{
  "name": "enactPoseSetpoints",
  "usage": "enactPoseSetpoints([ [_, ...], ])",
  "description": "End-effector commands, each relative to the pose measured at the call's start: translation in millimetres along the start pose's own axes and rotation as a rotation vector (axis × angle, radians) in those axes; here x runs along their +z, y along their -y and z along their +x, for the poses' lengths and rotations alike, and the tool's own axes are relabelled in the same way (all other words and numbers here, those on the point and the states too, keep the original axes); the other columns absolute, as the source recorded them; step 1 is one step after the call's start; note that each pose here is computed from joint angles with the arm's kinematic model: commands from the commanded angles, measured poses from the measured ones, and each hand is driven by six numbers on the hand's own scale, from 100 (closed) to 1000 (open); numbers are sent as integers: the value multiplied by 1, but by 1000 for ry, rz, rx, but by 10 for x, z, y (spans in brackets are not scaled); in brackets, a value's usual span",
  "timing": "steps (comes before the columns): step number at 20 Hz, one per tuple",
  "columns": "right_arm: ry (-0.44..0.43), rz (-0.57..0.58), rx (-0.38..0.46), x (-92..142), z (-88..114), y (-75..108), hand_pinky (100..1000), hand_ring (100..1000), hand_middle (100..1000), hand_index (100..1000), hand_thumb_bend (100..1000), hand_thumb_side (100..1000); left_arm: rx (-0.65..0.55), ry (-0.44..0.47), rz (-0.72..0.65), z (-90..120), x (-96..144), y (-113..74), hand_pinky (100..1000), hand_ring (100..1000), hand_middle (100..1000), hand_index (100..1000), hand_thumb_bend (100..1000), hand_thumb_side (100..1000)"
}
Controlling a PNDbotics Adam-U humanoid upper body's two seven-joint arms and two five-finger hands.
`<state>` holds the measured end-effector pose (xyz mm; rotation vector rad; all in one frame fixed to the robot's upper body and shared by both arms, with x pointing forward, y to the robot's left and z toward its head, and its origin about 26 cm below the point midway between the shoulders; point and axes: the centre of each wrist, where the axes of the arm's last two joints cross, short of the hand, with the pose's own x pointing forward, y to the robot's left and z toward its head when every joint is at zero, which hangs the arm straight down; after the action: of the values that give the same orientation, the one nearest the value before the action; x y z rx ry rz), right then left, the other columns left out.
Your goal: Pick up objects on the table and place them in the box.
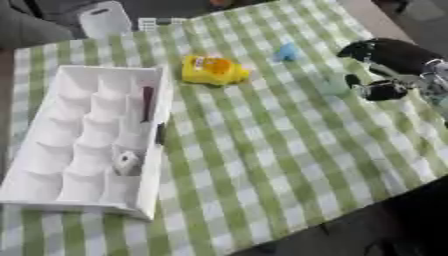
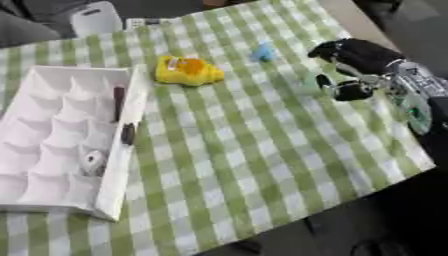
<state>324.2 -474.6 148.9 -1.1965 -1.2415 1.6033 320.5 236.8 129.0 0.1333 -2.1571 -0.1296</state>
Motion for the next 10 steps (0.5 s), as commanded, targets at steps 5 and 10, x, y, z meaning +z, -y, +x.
enactPoseSetpoints([
  [5,-59,29,45,76,-169,6,896,809,836,956,111,230,-15,30,-14,67,-57,-43,749,663,944,860,152,946],
  [10,-64,38,50,163,-158,-70,897,809,836,955,117,235,-15,33,-15,72,-63,-41,749,660,941,860,152,947],
])
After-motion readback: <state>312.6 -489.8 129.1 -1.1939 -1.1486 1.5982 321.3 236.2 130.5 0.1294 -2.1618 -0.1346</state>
